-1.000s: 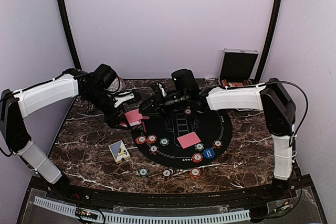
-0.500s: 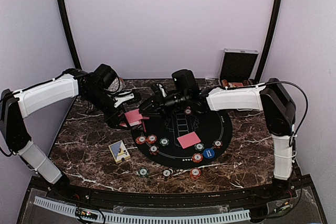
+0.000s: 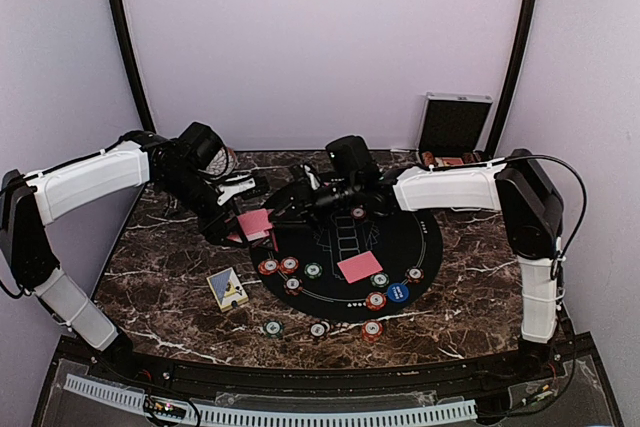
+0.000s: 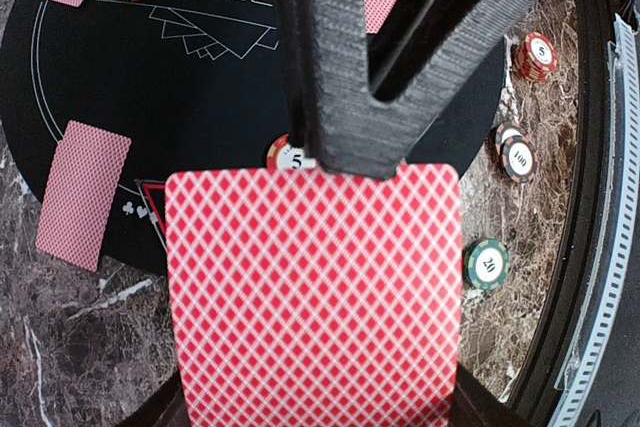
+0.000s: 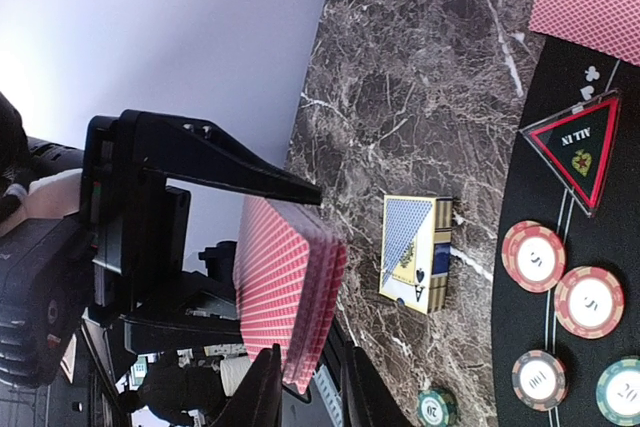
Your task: Distribute texas hold em gaming equipment
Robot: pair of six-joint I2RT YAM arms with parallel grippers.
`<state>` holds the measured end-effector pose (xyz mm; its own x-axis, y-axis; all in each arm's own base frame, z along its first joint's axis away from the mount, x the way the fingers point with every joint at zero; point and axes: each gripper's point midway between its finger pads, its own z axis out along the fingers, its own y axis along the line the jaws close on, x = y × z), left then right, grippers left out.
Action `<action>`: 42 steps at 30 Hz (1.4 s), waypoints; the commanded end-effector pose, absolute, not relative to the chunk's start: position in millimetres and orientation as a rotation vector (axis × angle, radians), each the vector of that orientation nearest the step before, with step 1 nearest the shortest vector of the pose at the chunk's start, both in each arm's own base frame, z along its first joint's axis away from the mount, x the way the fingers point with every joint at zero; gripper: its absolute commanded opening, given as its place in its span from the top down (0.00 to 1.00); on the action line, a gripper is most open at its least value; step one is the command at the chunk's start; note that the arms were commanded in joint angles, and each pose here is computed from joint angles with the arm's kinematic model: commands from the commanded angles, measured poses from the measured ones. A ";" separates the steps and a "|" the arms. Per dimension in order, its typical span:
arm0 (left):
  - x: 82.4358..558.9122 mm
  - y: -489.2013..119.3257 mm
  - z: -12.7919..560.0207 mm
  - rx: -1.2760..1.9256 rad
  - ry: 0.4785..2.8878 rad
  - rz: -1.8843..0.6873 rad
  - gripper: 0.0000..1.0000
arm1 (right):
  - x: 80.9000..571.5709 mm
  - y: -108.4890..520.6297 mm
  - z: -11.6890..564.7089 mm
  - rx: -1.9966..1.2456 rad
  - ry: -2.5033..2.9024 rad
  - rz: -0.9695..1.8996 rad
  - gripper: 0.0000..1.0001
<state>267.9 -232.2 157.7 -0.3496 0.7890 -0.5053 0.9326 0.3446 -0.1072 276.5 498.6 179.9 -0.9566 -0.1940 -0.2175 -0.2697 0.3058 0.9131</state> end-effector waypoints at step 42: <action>262.5 -232.9 160.3 1.530 2.240 -0.577 1.00 | 266.0 514.6 195.7 -0.456 2.423 1.919 0.76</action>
